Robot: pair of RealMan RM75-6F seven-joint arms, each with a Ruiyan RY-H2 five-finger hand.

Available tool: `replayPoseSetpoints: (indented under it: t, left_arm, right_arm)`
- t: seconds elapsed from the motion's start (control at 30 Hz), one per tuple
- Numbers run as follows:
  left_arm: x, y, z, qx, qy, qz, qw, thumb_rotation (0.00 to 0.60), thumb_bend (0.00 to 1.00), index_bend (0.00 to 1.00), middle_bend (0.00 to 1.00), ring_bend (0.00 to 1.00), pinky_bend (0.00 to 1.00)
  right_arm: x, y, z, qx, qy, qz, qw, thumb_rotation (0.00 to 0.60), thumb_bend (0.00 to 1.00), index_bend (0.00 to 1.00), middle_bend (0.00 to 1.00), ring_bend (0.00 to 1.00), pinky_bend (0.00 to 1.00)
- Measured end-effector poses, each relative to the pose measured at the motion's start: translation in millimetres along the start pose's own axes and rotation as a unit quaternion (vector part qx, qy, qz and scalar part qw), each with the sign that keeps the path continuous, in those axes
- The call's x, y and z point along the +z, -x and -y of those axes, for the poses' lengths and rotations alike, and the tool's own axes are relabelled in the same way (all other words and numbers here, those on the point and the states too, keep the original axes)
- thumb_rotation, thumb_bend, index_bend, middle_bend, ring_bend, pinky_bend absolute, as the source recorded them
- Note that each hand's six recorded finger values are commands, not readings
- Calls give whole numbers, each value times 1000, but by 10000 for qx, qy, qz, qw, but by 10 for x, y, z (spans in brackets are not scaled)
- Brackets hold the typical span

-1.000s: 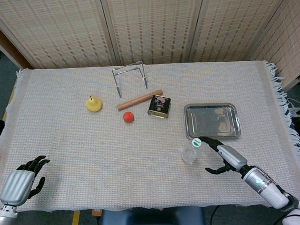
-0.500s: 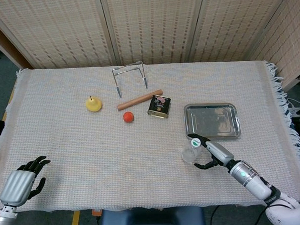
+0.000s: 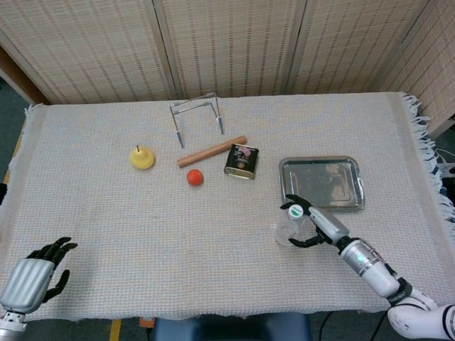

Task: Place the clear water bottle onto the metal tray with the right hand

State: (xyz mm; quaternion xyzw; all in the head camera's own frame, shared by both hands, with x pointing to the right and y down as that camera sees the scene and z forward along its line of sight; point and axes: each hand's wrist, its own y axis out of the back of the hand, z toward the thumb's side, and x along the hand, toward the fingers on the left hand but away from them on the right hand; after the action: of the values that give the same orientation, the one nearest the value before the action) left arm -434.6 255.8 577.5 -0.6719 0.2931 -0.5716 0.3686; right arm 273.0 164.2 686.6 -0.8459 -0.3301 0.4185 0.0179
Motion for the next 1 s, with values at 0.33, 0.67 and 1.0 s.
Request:
replayPoseSetpoints:
  t: [0.33, 0.67, 1.0]
  left_arm:
    - [5, -3, 13, -31, -3, 13, 10000, 600, 500, 229, 160, 255, 410]
    - [17, -14, 36, -81, -21, 34, 10000, 600, 501, 230, 160, 255, 409]
    - [42, -9, 48, -114, -41, 75, 9999, 600, 501, 230, 160, 256, 411]
  right_arm:
    - [12, 14, -46, -235, 24, -41, 9997, 600, 29, 437, 51, 0, 220]
    - [95, -101, -284, -611, -160, -84, 9980, 600, 29, 465, 133, 0, 224]
    - [483, -326, -638, -1330, -774, -458, 9870, 600, 29, 465, 162, 0, 224]
